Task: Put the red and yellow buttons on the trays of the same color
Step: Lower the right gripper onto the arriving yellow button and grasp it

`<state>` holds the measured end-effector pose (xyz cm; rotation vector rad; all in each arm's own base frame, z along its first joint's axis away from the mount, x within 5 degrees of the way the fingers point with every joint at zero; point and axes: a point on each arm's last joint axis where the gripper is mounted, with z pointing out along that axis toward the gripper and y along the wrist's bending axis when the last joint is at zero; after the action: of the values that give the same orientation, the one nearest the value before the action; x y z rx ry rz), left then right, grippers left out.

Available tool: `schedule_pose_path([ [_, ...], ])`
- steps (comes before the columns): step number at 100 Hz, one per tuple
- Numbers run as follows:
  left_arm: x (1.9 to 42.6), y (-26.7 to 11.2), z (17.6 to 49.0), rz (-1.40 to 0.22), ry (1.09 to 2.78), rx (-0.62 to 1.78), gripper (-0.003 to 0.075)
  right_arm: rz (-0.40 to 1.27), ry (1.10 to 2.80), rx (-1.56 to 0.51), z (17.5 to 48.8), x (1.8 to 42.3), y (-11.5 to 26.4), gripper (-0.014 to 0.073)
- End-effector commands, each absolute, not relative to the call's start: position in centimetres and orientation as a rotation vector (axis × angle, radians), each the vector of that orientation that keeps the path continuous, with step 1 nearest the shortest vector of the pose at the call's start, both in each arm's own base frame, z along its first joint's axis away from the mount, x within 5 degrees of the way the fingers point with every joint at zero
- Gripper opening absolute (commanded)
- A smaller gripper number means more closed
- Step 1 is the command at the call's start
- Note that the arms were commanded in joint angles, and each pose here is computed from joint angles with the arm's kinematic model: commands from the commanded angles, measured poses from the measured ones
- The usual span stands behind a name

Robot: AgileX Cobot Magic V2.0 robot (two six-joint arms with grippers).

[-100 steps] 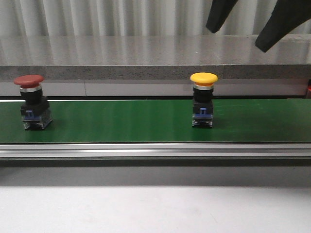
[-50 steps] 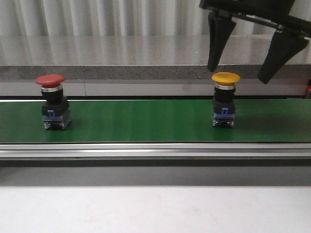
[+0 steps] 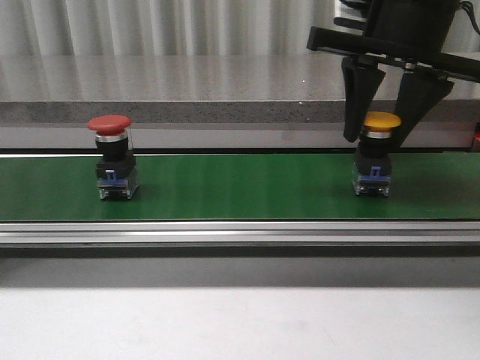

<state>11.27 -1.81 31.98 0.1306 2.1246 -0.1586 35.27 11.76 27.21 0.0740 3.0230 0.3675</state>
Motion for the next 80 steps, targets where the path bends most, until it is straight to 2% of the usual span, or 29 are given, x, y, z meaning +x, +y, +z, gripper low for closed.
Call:
schedule_pose_path([
  [1,11.5,-1.9,33.4,-0.178,2.034,0.120,-0.0020,0.380,2.942,0.058,29.8,34.9,11.6,0.0066],
  [19,11.5,-1.9,33.4,-0.178,2.034,0.120,-0.0020,0.324,2.907,0.039,31.6,34.1,9.8,0.0066],
  [40,11.5,-1.9,33.4,-0.178,2.034,0.120,-0.0020,0.176,2.779,0.122,35.8,32.3,4.0,0.0066],
  [58,11.5,-1.9,33.4,-0.178,2.034,0.120,-0.0020,0.059,2.699,0.342,38.1,30.5,-2.3,0.0066],
  [80,11.5,-1.9,33.4,-0.178,2.034,0.120,-0.0020,-0.008,2.653,0.656,38.3,28.7,-9.1,0.0066],
])
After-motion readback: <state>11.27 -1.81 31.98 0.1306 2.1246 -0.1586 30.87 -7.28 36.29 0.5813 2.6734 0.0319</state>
